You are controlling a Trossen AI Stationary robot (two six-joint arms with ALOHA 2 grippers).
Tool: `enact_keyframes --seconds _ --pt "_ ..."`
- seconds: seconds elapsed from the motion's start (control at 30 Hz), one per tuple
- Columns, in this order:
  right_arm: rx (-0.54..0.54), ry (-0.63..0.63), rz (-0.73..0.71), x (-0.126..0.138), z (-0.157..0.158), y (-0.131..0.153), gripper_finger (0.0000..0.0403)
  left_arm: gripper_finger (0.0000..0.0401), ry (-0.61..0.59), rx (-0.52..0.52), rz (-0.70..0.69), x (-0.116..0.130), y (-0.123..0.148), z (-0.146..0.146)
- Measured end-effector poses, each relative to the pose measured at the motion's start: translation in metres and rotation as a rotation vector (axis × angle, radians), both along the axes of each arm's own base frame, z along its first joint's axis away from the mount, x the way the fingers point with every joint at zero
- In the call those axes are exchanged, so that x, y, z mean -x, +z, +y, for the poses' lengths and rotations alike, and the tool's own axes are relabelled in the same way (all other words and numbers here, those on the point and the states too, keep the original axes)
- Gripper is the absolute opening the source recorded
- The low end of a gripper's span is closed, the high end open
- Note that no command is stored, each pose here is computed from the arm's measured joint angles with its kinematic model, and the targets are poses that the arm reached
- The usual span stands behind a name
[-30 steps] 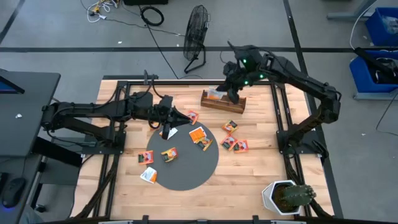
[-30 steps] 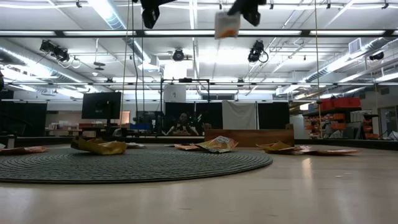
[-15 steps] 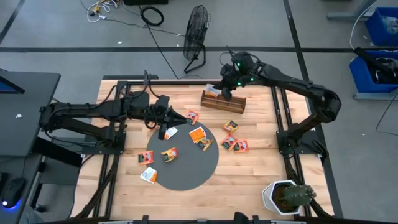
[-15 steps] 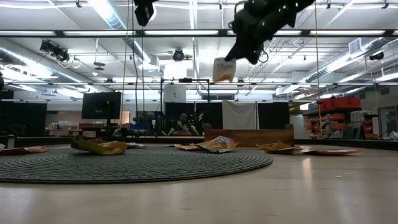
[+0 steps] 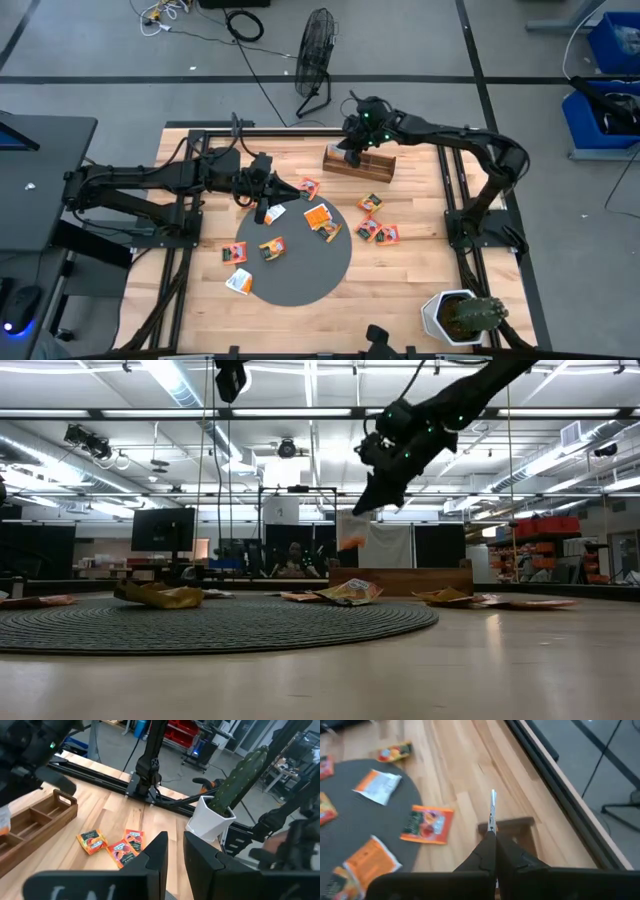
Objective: Pick & Place Tea
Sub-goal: Put the white tea bag into the left section of the wooden organizer
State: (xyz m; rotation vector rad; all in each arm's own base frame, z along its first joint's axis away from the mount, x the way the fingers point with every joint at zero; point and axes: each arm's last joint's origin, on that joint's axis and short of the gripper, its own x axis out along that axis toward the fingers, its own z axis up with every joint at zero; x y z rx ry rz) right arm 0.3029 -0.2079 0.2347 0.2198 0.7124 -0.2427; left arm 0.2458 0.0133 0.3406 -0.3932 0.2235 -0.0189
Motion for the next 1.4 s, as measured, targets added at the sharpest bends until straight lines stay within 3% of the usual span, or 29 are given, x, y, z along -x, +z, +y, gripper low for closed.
enact_keyframes --seconds 0.47,0.93,1.4 --pt "-0.045 0.029 0.065 -0.003 -0.022 -0.042 0.0 0.0062 -0.023 0.031 0.002 0.0 0.0 -0.007" --pt "0.036 -0.017 0.084 -0.007 -0.029 -0.05 0.0001 0.0062 -0.03 0.061 0.006 0.0 0.0 -0.011" --pt "0.022 -0.073 0.093 -0.004 -0.032 -0.05 0.0092 0.0062 -0.063 0.057 0.007 0.0 0.0 -0.024"
